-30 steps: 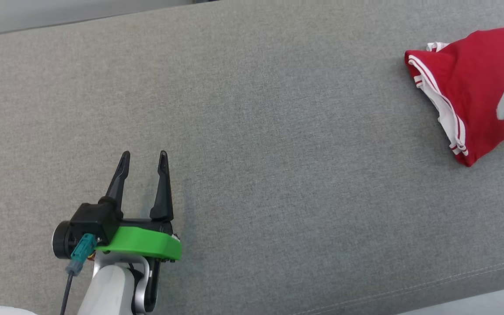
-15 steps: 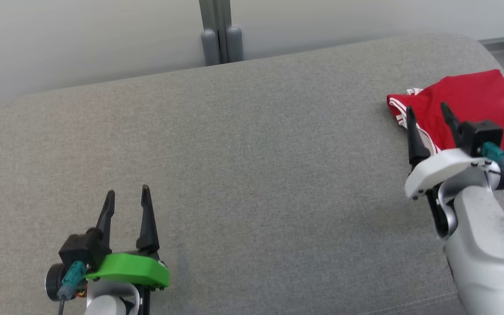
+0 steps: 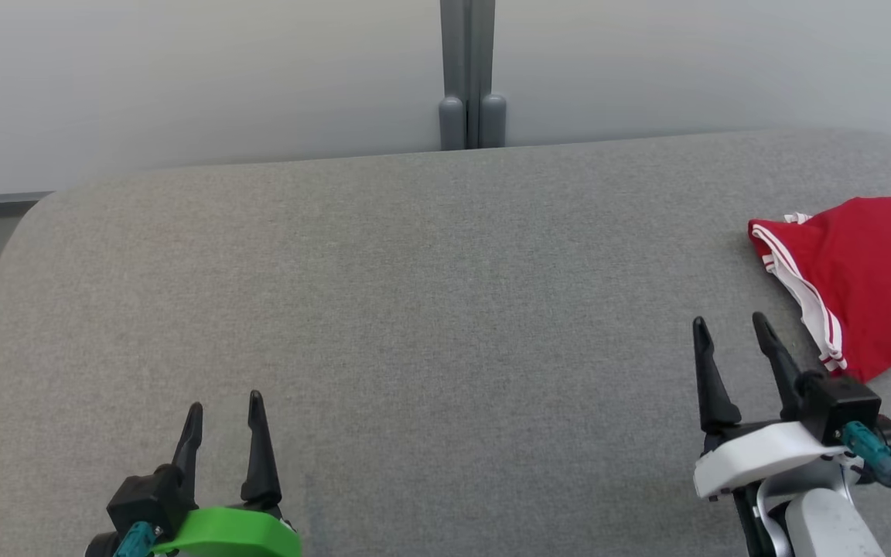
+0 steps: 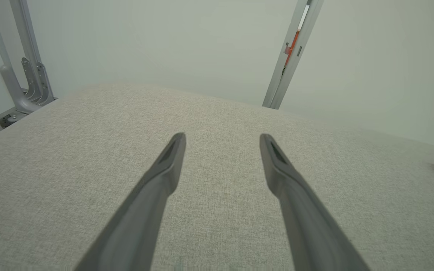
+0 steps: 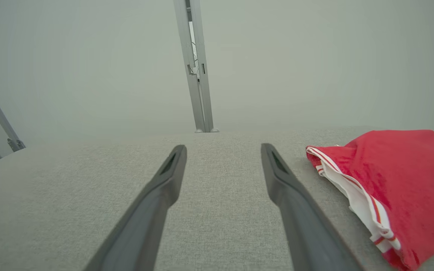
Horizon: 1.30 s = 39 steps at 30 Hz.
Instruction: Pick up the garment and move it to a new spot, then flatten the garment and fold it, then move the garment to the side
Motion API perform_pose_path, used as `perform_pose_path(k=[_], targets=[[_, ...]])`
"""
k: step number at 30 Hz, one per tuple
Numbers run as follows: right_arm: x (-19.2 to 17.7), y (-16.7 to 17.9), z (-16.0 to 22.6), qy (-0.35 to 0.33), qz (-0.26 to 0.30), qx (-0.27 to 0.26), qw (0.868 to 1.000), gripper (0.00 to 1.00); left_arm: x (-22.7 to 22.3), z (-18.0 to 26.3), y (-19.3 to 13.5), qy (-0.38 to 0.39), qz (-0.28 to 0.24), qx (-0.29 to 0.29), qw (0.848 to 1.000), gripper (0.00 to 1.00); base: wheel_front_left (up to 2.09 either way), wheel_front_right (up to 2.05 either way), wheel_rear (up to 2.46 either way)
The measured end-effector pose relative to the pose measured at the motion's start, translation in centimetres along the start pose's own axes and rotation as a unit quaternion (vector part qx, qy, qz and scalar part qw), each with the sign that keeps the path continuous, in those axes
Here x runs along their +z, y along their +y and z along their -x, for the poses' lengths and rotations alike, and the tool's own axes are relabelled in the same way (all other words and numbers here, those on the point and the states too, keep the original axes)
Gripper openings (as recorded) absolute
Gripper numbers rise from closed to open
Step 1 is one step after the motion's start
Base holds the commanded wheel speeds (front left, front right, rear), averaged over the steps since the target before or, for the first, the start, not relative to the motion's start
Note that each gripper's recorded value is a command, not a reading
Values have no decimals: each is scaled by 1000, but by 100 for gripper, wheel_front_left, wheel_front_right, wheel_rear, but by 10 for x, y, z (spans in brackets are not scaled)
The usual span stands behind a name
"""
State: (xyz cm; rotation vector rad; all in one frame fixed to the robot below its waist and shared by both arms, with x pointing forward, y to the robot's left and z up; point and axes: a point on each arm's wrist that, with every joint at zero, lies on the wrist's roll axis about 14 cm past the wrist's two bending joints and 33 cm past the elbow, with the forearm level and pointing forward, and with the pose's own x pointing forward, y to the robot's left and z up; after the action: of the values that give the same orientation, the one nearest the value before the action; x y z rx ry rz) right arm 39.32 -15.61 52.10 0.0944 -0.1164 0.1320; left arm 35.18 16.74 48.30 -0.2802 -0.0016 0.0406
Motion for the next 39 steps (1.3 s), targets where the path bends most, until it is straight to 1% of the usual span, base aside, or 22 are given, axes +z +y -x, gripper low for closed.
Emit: perform_pose_path(k=[4, 10, 25, 26, 31, 39], targets=[[-6, 15, 8, 7, -30, 15, 999, 100, 1, 5, 1, -3, 1, 1, 1000, 100, 0, 0, 0], [-13, 25, 13, 18, -43, 27, 999, 100, -1, 7, -2, 1, 0, -3, 1000, 100, 0, 0, 0], [-17, 28, 14, 26, -39, 33, 998, 100, -5, 8, -3, 7, -2, -4, 1000, 100, 0, 0, 0], [-18, 28, 15, 27, -39, 33, 998, 0, -6, 9, -3, 9, -1, -4, 1000, 0, 0, 0, 0], [-40, 27, 26, 63, -45, 26, 997, 0, -22, 15, 2, 34, -1, 4, 999, 0, 0, 0, 0], [-44, 16, 28, 75, -114, -5, 991, 0, -28, 15, 11, 56, 65, 25, 996, 0, 0, 0, 0]])
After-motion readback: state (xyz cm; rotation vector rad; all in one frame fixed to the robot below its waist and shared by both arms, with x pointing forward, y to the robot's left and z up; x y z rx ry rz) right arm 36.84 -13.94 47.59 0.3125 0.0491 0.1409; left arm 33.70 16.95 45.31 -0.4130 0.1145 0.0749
